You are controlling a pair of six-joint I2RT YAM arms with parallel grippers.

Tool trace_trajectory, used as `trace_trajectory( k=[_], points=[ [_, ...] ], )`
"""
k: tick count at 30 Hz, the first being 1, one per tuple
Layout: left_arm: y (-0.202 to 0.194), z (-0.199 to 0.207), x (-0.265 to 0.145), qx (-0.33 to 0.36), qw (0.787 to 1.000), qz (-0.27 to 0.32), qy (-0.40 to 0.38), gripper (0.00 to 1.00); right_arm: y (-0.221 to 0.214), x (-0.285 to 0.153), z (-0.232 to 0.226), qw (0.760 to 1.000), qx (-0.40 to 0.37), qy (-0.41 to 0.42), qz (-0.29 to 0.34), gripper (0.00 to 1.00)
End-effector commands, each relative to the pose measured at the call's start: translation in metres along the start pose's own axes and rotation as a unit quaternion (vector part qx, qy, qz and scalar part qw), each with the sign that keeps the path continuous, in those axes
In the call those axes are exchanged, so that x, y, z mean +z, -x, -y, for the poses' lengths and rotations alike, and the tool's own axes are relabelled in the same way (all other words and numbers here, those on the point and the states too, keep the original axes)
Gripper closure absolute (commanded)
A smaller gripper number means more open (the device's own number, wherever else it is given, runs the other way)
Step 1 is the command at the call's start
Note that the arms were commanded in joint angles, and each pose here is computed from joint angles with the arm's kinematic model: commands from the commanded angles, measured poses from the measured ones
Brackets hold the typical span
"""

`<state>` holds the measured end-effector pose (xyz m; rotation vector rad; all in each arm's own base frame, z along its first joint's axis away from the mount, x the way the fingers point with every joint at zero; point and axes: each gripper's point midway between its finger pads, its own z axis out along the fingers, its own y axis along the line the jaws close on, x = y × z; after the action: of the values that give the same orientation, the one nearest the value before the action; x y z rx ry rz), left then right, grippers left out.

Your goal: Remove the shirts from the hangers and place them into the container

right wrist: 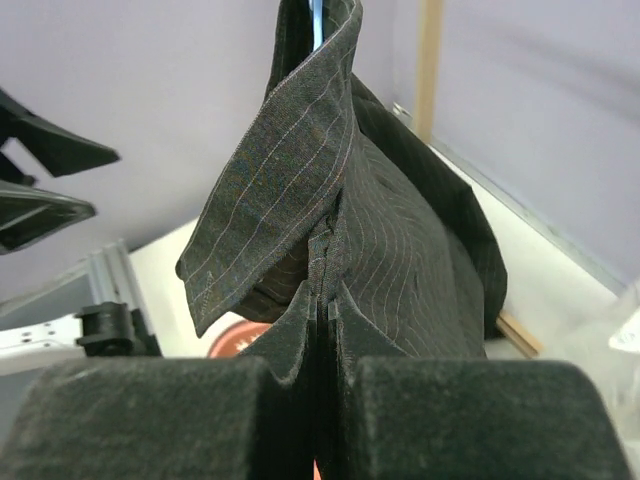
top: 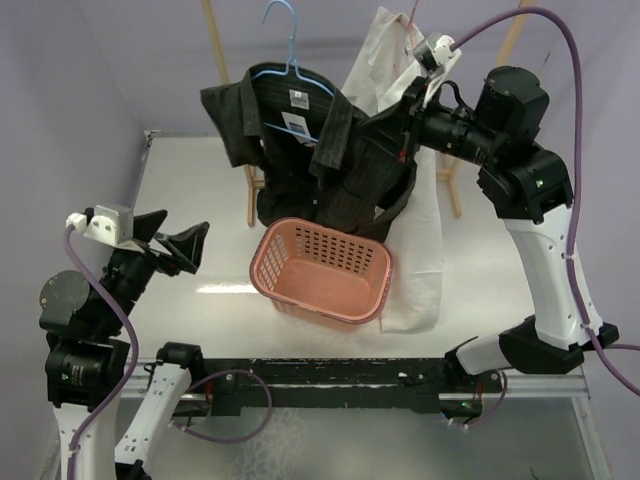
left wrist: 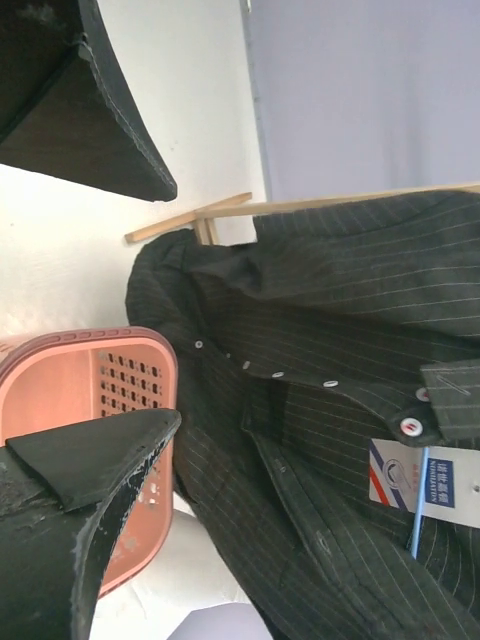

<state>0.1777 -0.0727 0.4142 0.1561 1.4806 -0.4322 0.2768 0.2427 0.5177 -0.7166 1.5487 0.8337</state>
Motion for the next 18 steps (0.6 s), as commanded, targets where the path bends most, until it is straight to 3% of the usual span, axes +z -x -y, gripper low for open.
trace_trajectory(
  k=[1,12,18],
  points=[
    [0.039,-0.002,-0.006,0.034,0.998,0.058,0.017,0.12,0.068,-0.020,-0.054,0.986,-0.037,0.113,0.114,1.00],
    [0.069,0.001,-0.018,0.057,0.993,0.098,0.025,0.11,0.138,0.015,-0.074,0.952,-0.024,0.232,0.200,1.00],
    [0.052,-0.010,-0.013,0.065,0.993,0.087,0.043,0.11,0.087,0.052,-0.053,0.970,-0.004,0.196,0.146,1.00]
  ],
)
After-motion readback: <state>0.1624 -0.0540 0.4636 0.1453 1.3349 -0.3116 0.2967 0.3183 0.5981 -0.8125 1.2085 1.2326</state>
